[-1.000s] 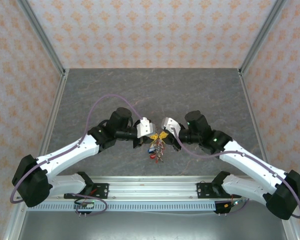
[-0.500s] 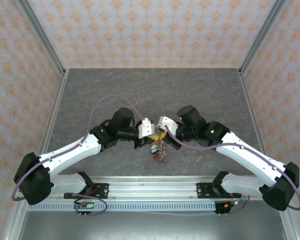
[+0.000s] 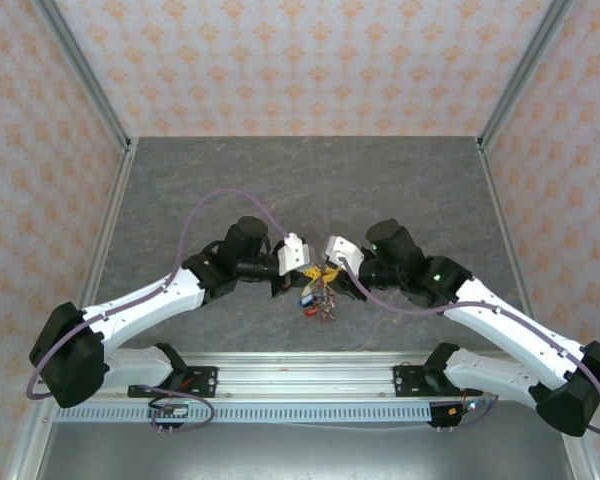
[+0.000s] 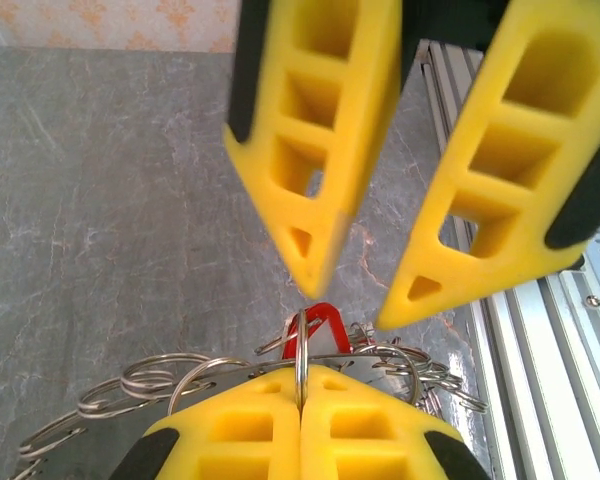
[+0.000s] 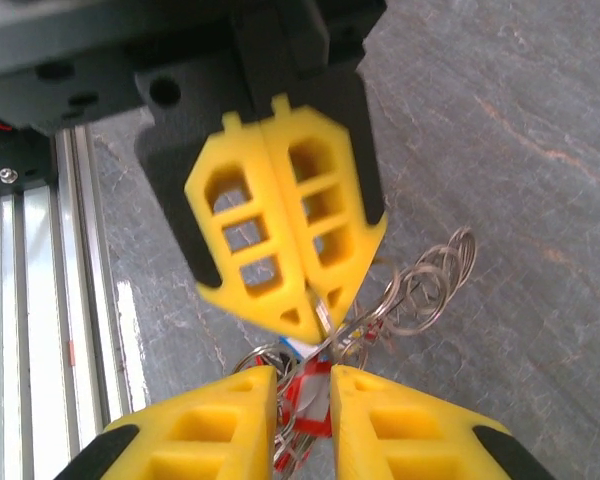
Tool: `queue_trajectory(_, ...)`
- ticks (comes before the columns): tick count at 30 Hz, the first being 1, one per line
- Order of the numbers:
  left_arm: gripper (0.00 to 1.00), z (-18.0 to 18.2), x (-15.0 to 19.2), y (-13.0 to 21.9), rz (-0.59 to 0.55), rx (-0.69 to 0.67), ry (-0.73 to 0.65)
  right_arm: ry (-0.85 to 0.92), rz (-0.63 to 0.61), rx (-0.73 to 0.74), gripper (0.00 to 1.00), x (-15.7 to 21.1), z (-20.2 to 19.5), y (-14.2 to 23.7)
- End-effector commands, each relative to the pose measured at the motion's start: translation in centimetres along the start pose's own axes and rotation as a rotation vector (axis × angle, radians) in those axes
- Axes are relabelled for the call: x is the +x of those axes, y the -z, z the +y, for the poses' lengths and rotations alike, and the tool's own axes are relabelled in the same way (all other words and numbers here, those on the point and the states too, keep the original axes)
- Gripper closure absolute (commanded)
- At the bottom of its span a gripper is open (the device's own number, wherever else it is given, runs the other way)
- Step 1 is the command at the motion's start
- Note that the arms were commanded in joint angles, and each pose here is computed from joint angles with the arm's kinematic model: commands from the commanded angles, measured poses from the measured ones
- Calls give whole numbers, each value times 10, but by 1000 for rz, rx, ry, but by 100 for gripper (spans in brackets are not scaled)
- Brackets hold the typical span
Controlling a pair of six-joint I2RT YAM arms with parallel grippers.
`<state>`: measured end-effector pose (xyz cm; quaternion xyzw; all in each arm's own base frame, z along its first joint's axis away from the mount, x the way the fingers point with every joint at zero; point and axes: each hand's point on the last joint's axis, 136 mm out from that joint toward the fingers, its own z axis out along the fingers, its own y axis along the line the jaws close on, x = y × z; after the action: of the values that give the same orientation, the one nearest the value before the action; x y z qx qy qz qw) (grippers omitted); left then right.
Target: Put the keys on the keyring
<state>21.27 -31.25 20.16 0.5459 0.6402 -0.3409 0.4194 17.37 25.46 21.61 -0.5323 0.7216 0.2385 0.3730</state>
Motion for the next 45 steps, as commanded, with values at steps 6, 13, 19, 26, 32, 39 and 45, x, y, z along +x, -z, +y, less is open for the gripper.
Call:
queue_trajectory(6, 100, 1, -27, 8, -104, -5, -42, -28, -83, 60, 91, -7, -12, 2)
queue_trajectory(13, 100, -2, -32, 12, -121, 5, -47, -45, -145, 37, 98, -15, -13, -12)
queue_trajectory(19, 100, -2, -36, 15, -140, -10, -45, -62, -114, 35, 98, -1, -13, -20)
queue_trajectory(26, 100, 1, -37, 18, -146, -33, -48, -106, -94, 98, 95, 17, -21, -14)
queue_trajectory(32, 100, -1, -32, 17, -123, -25, -50, -108, -167, 161, 84, 8, -27, 2)
queue_trajectory(39, 100, -3, -32, 16, -120, -11, -51, -68, -195, 141, 65, -1, -27, 0)
queue_trajectory(45, 100, -5, -35, 16, -129, 2, -52, -71, -219, 61, 66, -8, -21, -18)
